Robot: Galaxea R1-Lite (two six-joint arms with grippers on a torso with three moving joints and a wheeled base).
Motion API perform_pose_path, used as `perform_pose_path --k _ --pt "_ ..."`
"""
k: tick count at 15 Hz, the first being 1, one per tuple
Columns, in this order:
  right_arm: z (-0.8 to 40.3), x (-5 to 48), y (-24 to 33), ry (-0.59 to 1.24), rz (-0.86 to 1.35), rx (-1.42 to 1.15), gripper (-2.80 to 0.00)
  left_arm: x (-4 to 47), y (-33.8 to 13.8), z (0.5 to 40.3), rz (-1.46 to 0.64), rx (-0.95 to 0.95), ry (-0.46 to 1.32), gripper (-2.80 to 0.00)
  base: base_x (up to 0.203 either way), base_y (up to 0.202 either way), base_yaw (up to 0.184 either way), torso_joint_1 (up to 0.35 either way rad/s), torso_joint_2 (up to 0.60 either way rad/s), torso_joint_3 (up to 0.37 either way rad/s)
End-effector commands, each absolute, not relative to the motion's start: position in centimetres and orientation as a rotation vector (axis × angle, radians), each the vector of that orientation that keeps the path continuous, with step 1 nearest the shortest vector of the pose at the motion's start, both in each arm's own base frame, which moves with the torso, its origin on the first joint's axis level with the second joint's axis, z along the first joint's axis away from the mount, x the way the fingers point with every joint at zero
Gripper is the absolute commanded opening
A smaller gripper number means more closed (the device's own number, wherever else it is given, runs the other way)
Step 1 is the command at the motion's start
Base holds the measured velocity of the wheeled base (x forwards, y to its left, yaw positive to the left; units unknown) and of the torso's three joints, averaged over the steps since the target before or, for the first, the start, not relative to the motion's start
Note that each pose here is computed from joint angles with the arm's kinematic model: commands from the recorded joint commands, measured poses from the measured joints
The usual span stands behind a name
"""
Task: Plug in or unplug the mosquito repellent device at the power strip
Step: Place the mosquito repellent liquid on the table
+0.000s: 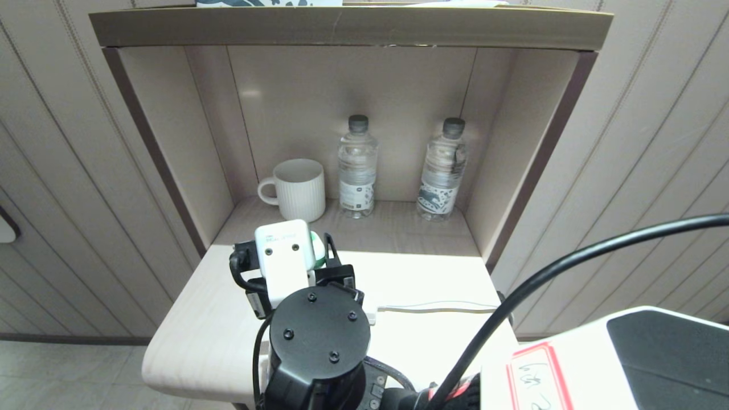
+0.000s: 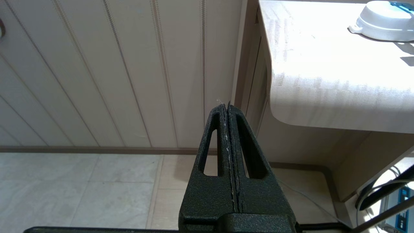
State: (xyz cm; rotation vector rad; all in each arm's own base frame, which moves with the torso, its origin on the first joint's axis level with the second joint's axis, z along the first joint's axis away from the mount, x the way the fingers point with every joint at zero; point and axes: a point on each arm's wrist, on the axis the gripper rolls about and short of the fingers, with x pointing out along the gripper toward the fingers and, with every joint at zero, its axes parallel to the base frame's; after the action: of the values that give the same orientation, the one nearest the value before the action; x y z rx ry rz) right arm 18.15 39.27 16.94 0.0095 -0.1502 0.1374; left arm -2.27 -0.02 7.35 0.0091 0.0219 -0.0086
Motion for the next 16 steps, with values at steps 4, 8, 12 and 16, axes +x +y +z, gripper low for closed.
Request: perform_pose_path --k 4,8,12,16 --pt "16.2 18.2 39.3 -0.143 0.134 0.007 -2.80 -2.3 0.0 7.3 -0.009 0.009 0.021 -2.80 0.000 0.000 0.000 0.000 0.00 0.000" --pt "16.0 18.0 39.2 -0.137 0.137 0.009 -2.80 -2.3 0.0 7.3 -0.009 0.009 0.021 -2.80 0.000 0.000 0.000 0.000 0.00 0.000" --pt "15.7 17.9 39.1 -0.131 0.138 0.004 -2.80 -2.3 0.0 7.3 -0.009 0.009 0.021 -2.80 0.000 0.000 0.000 0.000 0.00 0.000" --pt "15.2 17.7 39.0 -0.122 0.145 -0.004 -2.80 -2.3 0.0 7.3 -0.009 0.009 0.021 -2.80 0.000 0.000 0.000 0.000 0.00 0.000"
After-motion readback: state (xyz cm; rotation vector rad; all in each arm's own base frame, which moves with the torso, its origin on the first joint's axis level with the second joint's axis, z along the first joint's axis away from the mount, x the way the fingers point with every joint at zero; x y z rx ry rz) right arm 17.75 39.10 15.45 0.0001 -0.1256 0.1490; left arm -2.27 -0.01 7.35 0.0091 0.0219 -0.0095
